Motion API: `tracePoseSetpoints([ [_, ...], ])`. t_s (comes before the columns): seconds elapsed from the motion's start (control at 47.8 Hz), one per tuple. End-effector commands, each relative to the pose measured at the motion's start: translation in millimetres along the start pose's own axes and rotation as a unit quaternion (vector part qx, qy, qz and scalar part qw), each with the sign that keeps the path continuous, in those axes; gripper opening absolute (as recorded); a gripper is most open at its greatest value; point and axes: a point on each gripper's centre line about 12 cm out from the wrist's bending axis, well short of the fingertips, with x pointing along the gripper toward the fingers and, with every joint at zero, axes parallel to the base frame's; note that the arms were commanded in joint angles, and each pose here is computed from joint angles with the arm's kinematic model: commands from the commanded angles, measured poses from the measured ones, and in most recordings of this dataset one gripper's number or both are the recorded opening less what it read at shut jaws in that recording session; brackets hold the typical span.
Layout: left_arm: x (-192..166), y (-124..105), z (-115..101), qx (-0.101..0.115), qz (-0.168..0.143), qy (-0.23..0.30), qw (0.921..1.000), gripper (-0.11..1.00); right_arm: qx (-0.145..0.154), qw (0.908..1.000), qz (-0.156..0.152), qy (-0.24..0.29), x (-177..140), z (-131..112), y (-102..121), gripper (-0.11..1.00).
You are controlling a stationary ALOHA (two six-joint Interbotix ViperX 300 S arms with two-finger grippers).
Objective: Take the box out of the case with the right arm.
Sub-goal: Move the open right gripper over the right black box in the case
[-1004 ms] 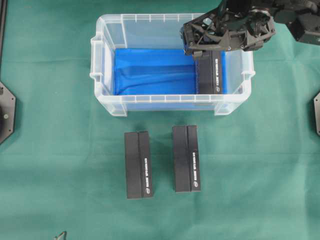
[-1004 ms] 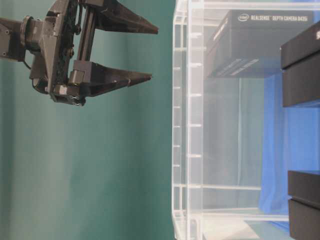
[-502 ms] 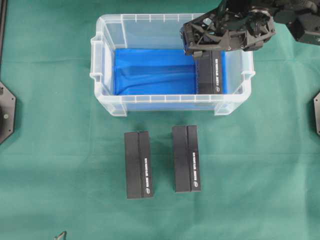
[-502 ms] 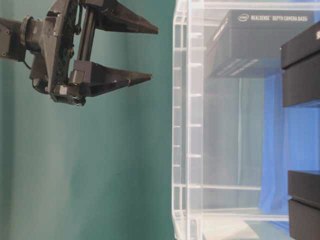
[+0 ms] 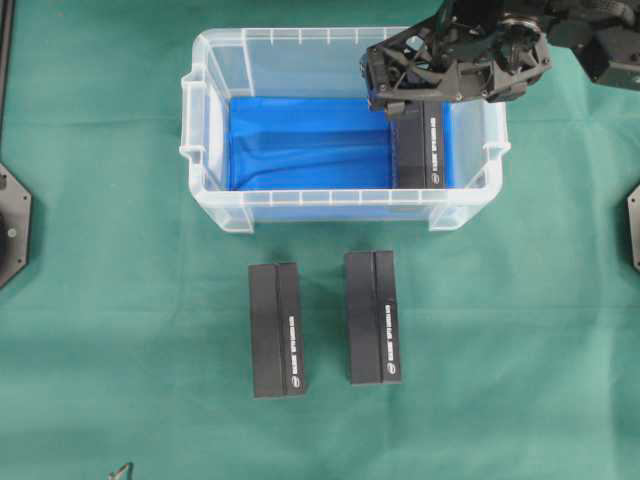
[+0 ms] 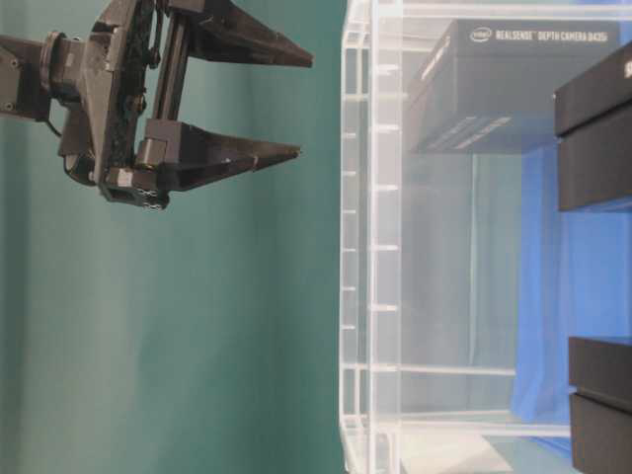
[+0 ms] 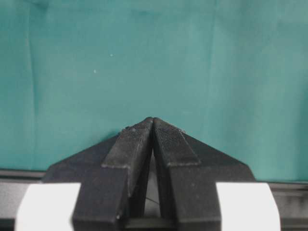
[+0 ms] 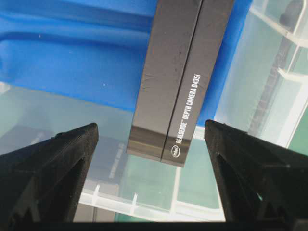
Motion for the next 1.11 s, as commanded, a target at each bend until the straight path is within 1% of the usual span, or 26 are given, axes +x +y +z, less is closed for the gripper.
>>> tracePoseSetpoints([
  [0.0,-7.5,-0.4,4.9,0.0,-0.001,-0.014,0.9999,0.0,-0.001,0.9999,0.009,-0.004,-7.9,-0.1,0.2,0.87],
  [0.209,-7.5,-0.1,5.0,0.0,-0.001,-0.014,0.9999,0.0,-0.001,0.9999,0.01,-0.004,-8.4,0.0,0.5,0.87],
  [0.753,-7.5,0.1,5.0,-0.001,0.0,-0.014,0.9999,0.0,-0.002,1.0,0.0,-0.001,-0.3,-1.5,-2.5,0.87],
  [0.962,-7.0,0.1,4.8,-0.001,0.0,-0.013,0.9999,0.0,-0.003,1.0,-0.008,0.001,11.4,-2.5,-2.4,0.87],
  [1.087,-7.5,-0.2,5.1,0.0,-0.001,-0.015,0.9999,0.0,0.006,0.9999,-0.01,0.002,22.8,-2.4,-0.7,0.88],
])
